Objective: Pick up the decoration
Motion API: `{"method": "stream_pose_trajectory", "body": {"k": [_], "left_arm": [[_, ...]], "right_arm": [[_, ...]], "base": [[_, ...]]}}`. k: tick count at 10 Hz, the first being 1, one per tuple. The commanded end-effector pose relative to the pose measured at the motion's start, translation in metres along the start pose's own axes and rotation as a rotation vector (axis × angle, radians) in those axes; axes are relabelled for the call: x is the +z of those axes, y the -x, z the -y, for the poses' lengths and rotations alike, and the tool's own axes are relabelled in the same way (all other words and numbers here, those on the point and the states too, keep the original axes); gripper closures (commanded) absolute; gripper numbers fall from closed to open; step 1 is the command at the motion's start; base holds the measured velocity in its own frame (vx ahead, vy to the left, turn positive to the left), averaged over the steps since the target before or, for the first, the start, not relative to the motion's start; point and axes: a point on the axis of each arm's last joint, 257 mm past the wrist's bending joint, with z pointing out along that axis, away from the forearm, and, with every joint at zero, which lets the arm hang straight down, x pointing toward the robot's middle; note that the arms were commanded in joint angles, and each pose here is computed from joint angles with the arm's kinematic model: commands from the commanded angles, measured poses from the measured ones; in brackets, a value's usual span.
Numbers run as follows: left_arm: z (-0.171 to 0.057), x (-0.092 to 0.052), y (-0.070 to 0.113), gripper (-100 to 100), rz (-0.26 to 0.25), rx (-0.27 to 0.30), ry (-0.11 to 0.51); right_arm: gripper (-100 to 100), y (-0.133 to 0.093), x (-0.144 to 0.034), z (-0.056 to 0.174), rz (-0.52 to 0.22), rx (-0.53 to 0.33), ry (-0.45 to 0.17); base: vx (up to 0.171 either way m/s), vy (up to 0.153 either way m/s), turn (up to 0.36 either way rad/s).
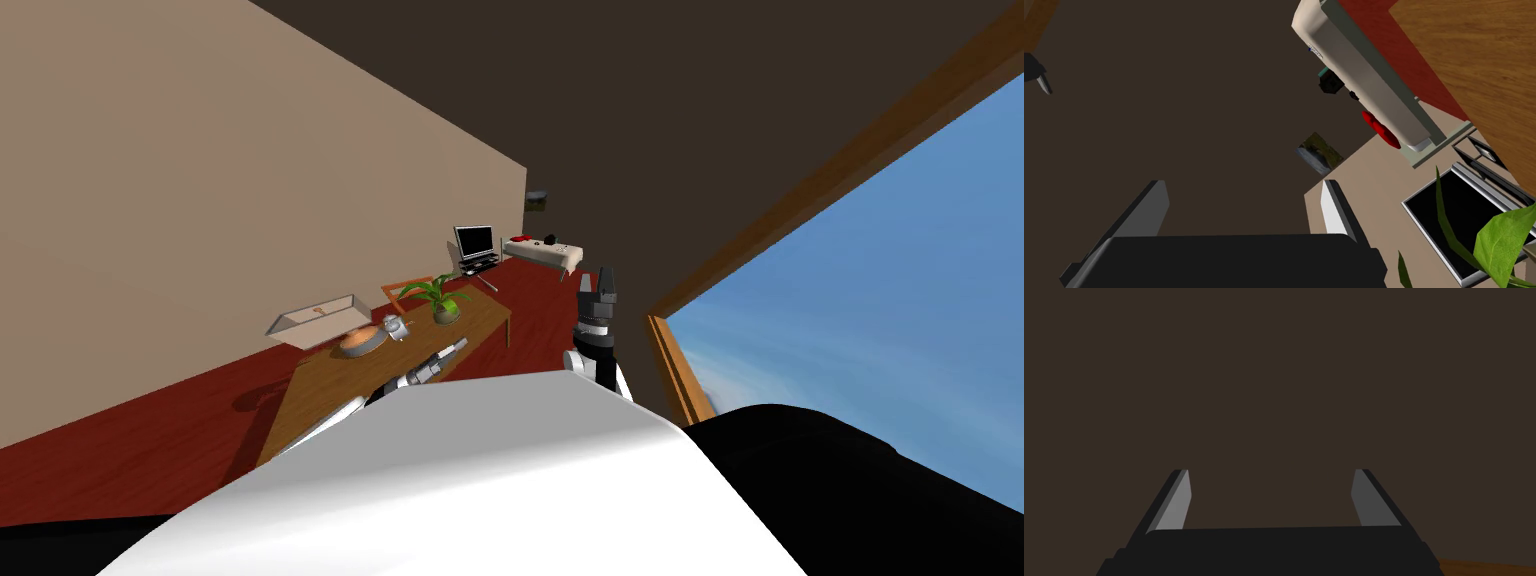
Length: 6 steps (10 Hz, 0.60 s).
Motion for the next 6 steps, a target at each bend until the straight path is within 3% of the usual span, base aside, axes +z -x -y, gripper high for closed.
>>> {"method": "stream_pose_trajectory", "body": {"k": [1, 2, 3, 4, 5, 6], "left_arm": [[-0.013, -0.011, -0.012, -100, -0.056, -0.004, 0.02], [-0.018, -0.014, -0.014, -100, -0.059, -0.008, 0.033], [-0.028, -0.029, -0.032, -100, -0.136, -0.012, 0.049], [-0.032, -0.032, -0.033, -100, -0.138, -0.016, 0.059], [-0.04, -0.047, -0.048, -100, -0.214, -0.02, 0.07], [-0.045, -0.052, -0.05, -100, -0.217, -0.025, 0.087]], "right_arm": [[0, 0.0, 0.0, 0.0, 0.0, 0.0, 0.0], [0, 0.0, 0.0, 0.0, 0.0, 0.0, 0.0], [0, 0.0, 0.0, 0.0, 0.0, 0.0, 0.0], [0, 0.0, 0.0, 0.0, 0.0, 0.0, 0.0], [0, 0.0, 0.0, 0.0, 0.0, 0.0, 0.0], [0, 0.0, 0.0, 0.0, 0.0, 0.0, 0.0]], "base": [[0.037, 0.029, -0.255], [0.017, 0.009, -0.017], [0.025, 0.001, -0.336], [0.025, 0.018, -0.196], [0.04, 0.024, -0.351], [0.031, 0.03, -0.231]]}}
